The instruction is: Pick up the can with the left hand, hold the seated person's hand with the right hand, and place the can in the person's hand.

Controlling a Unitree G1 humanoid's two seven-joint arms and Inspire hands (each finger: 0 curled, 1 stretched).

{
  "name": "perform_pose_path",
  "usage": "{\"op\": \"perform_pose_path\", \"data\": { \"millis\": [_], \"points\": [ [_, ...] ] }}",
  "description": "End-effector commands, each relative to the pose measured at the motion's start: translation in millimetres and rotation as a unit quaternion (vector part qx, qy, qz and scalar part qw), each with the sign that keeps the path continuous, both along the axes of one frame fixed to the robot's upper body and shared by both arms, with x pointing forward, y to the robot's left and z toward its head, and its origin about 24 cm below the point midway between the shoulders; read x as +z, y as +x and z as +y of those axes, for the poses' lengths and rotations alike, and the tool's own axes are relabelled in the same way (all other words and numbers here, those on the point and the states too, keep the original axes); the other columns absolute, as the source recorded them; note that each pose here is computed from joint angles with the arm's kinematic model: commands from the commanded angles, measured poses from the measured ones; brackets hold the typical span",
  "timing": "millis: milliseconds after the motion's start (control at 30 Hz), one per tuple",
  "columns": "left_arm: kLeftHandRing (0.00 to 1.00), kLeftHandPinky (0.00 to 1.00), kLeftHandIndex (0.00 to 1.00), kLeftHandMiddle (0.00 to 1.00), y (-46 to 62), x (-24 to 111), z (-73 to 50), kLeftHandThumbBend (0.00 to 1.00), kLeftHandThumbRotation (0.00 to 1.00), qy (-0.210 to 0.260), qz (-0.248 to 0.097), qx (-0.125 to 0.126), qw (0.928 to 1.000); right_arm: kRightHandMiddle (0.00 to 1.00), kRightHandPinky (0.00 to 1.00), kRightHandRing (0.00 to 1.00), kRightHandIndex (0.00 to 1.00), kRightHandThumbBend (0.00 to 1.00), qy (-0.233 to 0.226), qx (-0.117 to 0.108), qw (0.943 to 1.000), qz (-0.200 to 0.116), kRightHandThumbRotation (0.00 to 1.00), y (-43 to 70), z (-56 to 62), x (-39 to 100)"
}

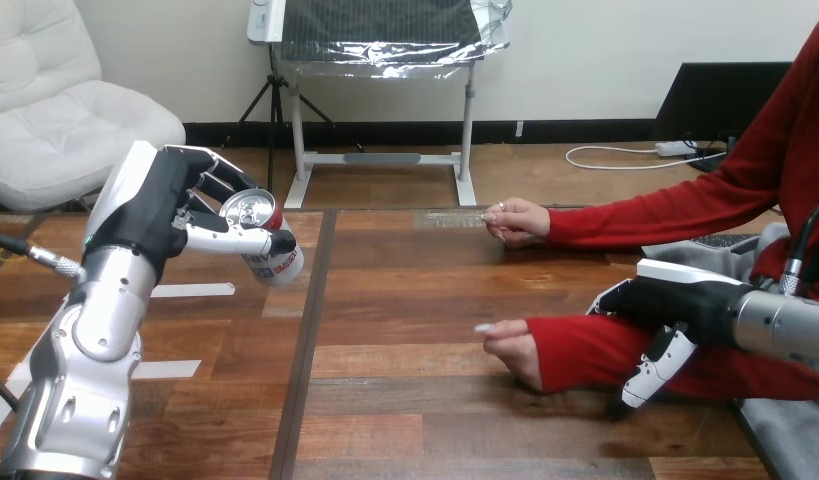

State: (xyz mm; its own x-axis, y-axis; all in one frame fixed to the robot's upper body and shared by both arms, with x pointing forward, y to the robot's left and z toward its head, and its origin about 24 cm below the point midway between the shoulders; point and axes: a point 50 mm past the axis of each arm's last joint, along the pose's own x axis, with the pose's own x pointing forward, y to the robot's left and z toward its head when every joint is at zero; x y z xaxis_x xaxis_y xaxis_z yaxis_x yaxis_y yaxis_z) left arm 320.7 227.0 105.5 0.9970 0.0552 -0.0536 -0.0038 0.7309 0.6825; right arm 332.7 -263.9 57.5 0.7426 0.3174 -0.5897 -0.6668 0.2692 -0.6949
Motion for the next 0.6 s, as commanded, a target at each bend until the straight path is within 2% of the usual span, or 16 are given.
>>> {"op": "perform_pose_path", "data": {
  "millis": [0,567],
  "points": [
    [0.35,0.30,0.43,0.41,8.0,41.0,-3.1,0.75,0.00,0.005,-0.076,-0.015,0.9969,0.65,0.61,0.62,0.66,1.00,0.006,0.017,0.9979,-0.062,0.09,16.2,14.7,22.7],
    [0.35,0.31,0.43,0.41,6.7,41.3,-4.9,0.73,0.00,0.000,-0.076,-0.021,0.9969,0.53,0.46,0.49,0.55,0.98,0.001,0.026,0.9937,-0.109,0.03,13.7,19.2,16.9]
  ]
}}
